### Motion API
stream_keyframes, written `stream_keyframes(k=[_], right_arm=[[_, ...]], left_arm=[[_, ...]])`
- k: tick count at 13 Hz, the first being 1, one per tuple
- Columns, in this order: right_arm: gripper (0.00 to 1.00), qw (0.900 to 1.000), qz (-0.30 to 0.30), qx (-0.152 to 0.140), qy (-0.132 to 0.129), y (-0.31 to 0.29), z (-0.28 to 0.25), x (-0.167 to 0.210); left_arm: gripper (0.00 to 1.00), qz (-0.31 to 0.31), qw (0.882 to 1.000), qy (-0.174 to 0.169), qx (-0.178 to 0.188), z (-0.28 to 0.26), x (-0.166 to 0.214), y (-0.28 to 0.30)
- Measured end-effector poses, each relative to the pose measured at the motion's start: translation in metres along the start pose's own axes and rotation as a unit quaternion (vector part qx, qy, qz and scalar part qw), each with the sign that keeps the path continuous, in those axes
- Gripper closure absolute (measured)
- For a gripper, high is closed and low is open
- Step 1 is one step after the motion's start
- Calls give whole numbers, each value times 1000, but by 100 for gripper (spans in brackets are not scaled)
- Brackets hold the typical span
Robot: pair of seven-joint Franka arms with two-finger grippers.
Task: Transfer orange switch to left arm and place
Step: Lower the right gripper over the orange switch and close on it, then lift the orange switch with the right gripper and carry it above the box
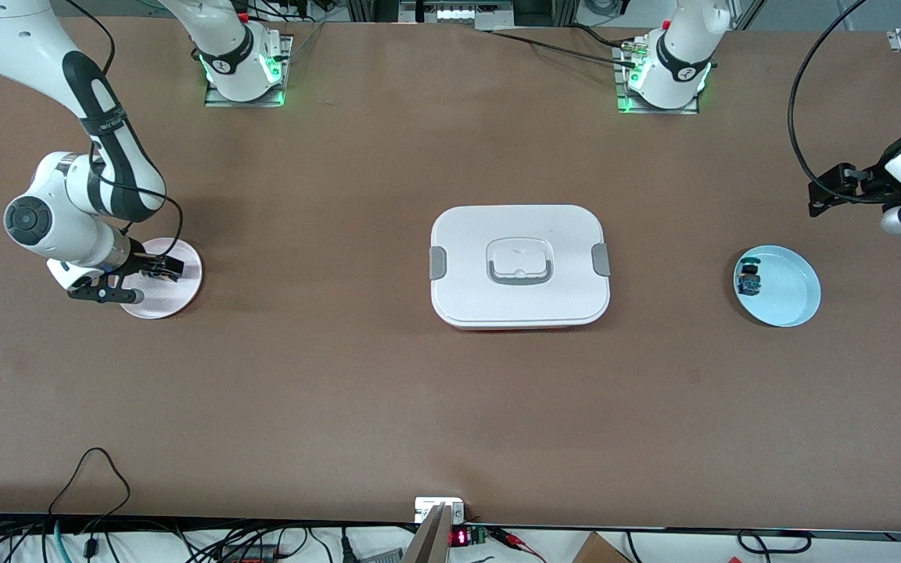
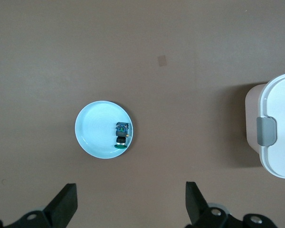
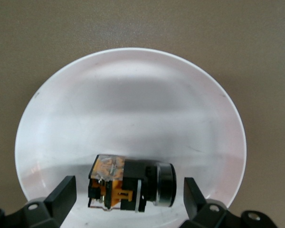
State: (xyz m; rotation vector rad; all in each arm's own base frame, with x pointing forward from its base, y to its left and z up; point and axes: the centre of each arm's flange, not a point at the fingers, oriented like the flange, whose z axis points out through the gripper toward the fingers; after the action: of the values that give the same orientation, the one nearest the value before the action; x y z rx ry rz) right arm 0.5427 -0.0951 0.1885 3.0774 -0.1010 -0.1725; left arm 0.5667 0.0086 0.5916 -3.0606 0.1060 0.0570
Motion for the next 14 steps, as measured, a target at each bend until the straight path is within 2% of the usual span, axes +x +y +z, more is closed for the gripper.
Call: stream_keyframes(k=[6,7,9,11,13,14], right_arm=[[0,1000,-1,1,1,-1,10,-4],[5,1000,-1,1,1,-1,10,-4],[28,1000,-10,1,1,-1,10,-4],[28,999,-32,1,-5,-1,10,-6],[28,999,-42,3,-25,-3,6,-9],[28,999,-46,3,-27,-7,-1,-8]], left_arm=[[0,0,1000,0,0,0,0,0],[0,0,1000,0,0,0,0,0],[0,0,1000,0,0,0,0,0],[0,0,1000,0,0,0,0,0],[0,0,1000,0,0,0,0,0],[0,0,1000,0,0,0,0,0]])
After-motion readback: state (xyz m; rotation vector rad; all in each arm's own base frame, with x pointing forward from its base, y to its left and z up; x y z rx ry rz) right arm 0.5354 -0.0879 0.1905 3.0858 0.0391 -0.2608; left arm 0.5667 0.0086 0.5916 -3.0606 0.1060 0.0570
